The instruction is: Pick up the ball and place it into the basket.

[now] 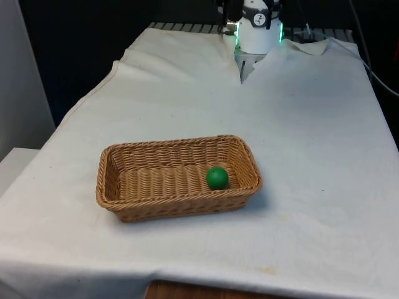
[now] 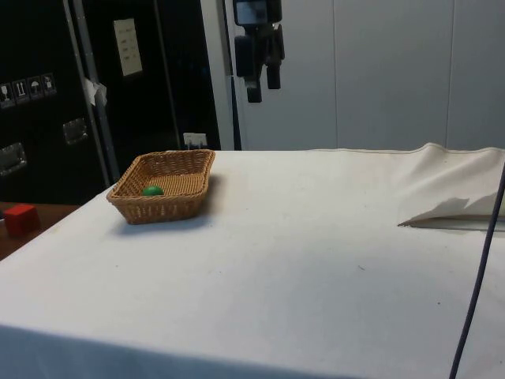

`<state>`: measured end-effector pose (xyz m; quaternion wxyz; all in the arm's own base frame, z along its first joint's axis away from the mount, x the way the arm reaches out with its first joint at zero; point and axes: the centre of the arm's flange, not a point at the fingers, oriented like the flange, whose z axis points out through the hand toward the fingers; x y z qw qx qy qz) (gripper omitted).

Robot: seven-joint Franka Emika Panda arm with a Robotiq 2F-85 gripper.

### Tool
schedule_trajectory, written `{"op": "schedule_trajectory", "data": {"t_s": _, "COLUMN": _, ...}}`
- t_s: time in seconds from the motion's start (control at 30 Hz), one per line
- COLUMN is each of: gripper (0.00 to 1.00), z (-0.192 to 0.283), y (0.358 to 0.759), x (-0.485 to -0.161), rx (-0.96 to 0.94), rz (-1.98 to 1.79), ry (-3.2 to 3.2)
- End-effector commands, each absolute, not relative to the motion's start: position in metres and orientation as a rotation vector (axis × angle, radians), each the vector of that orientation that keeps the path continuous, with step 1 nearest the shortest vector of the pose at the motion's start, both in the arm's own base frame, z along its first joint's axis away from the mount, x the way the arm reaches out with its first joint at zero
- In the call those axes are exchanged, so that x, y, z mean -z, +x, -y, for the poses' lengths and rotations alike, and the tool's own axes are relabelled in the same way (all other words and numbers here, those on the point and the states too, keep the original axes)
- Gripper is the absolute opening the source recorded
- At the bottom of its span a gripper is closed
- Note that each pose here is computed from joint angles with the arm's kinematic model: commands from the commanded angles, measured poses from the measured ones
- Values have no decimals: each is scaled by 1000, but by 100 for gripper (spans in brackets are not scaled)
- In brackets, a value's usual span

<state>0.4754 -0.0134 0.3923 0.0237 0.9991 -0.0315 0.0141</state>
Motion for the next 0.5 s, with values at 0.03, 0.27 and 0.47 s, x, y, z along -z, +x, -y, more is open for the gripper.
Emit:
{"op": "schedule_trajectory", "data": {"t_s": 0.03, "gripper": 100, "z": 14, "y": 475, "x": -393, "rx": -43, "rz": 112, "ry": 3089}}
{"op": "schedule_trajectory", "data": {"t_s": 0.27, "gripper": 100, "z": 14, "y": 474, "x": -393, "rx": -44, "rz": 112, "ry": 3092}}
{"op": "schedule_trajectory", "data": {"t_s": 0.47, "gripper": 100, "z": 14, "y": 472, "x": -395, "rx": -47, "rz": 91, "ry": 3099}}
